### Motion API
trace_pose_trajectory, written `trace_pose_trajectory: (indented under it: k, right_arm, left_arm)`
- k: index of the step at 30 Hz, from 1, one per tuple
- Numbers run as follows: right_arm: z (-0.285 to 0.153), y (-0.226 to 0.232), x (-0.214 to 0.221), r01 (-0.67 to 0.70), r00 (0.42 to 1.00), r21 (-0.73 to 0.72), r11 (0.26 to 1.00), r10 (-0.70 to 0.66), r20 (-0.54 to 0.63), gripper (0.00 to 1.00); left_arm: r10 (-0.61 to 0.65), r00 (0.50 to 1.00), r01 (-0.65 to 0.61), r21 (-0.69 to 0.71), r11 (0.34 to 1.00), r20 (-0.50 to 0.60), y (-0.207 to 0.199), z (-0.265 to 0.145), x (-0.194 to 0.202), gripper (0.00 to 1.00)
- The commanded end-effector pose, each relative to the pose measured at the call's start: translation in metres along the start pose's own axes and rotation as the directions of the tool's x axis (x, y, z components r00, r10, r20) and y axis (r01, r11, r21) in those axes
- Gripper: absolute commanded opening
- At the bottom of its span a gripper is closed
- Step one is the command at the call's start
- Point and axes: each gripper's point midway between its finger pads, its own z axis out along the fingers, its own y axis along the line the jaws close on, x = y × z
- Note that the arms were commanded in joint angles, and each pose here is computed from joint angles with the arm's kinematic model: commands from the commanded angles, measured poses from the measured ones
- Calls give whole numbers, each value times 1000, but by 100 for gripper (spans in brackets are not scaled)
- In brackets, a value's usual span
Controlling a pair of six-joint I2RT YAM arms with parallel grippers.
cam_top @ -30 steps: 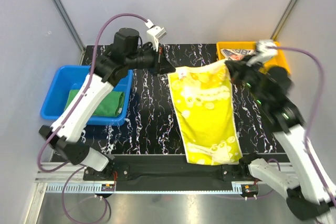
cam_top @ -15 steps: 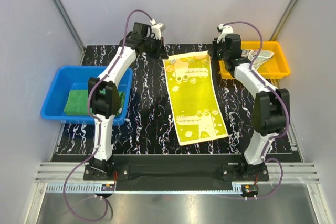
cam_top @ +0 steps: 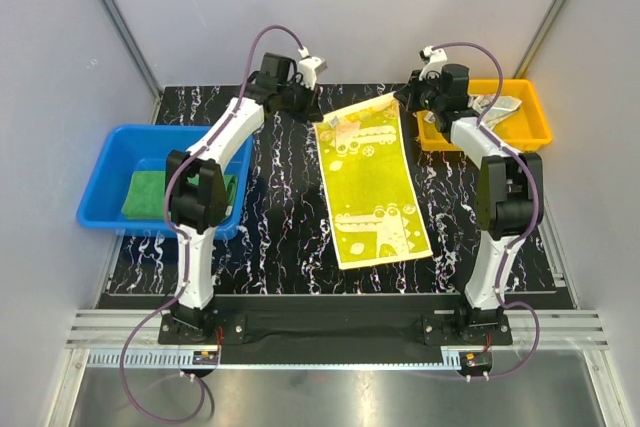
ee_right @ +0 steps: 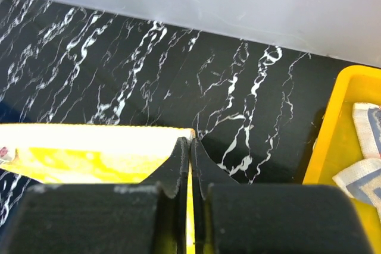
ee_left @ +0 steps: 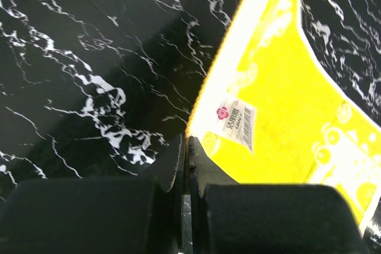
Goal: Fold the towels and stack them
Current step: Fold the towel
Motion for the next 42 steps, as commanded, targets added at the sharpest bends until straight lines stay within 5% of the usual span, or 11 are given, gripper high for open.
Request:
trace_pose_trajectory:
  k: [1,20,30,42]
  right_arm:
    - [-31,8,-46,113,991,-18,993,-111,70,0]
    - [-160,1,74,-106,994,314,944,106,18,0]
    - [-195,16,85,-224,973,341,913,226,34,0]
    - [-228,19,159,-418,873,485,768,488,-19,0]
  left_arm:
    - [161,985,-159,-37,987,63,-37,-33,-25,0]
    - [143,989,-136,150,979,-40,-147,-47,67,0]
    - [143,983,-120,193,974,-112,-181,-47,108,0]
    - [151,965,-116,167,979,-213,-199,-45,162,0]
